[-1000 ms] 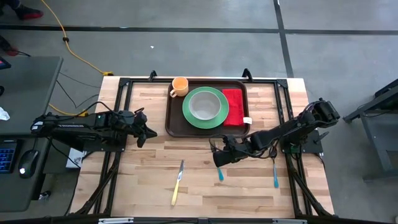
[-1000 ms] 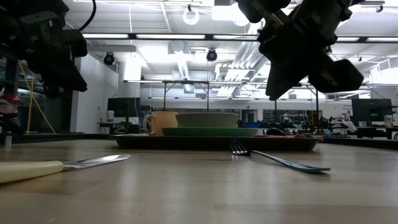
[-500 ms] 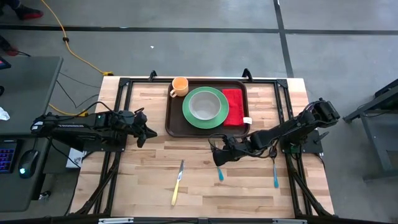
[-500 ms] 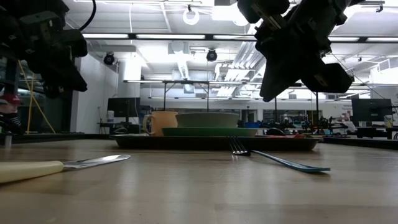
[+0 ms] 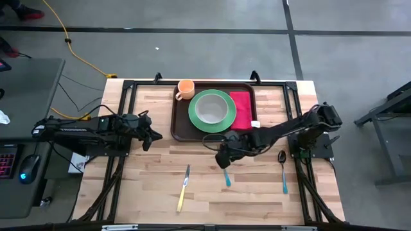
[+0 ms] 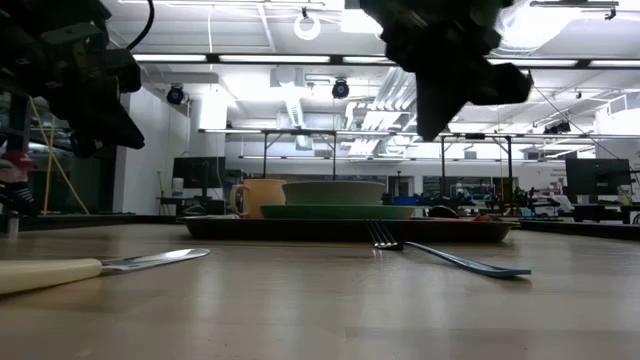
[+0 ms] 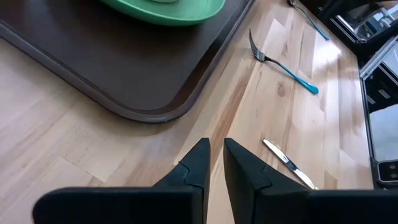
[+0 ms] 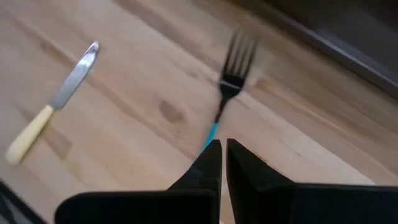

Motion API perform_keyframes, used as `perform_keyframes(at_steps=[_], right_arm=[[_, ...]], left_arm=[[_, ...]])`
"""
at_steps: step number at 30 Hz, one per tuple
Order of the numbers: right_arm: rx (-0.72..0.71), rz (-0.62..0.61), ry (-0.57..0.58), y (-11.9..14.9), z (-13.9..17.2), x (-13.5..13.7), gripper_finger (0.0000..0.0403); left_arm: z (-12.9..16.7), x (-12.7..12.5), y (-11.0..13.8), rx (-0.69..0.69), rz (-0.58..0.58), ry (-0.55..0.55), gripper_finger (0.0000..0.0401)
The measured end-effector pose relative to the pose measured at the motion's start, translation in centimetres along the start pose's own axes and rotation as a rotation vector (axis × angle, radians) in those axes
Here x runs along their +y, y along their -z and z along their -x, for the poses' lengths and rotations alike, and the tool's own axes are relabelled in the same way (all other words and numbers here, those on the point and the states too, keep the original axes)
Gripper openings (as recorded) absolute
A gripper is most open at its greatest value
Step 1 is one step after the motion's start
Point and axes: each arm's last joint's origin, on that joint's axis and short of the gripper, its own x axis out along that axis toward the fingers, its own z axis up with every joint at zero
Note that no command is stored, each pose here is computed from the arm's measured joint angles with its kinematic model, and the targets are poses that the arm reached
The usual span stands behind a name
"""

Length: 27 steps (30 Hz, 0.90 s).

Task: Set up tray
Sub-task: Put the blue fork on top of the red napkin

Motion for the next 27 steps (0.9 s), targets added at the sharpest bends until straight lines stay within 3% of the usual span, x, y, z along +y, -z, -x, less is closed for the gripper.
perform_keyframes(at_steps=[7,16,27], right_arm=[[0.061,0.074,0.003,-0.6,-1.1,0.8,0.0000],[0.073,-0.046,0.069,-0.7,-1.4,0.2,0.0000],[0.071,-0.107,0.071,-1.2,-1.4,0.0,0.0000]], left_arm=[[0.0,0.0,0.0,0.000,0.001,0.000,0.0076],[0.0,0.0,0.0,0.000,0.007,0.000,0.0076],[0.0,0.0,0.0,0.000,0.008,0.000,0.0076]])
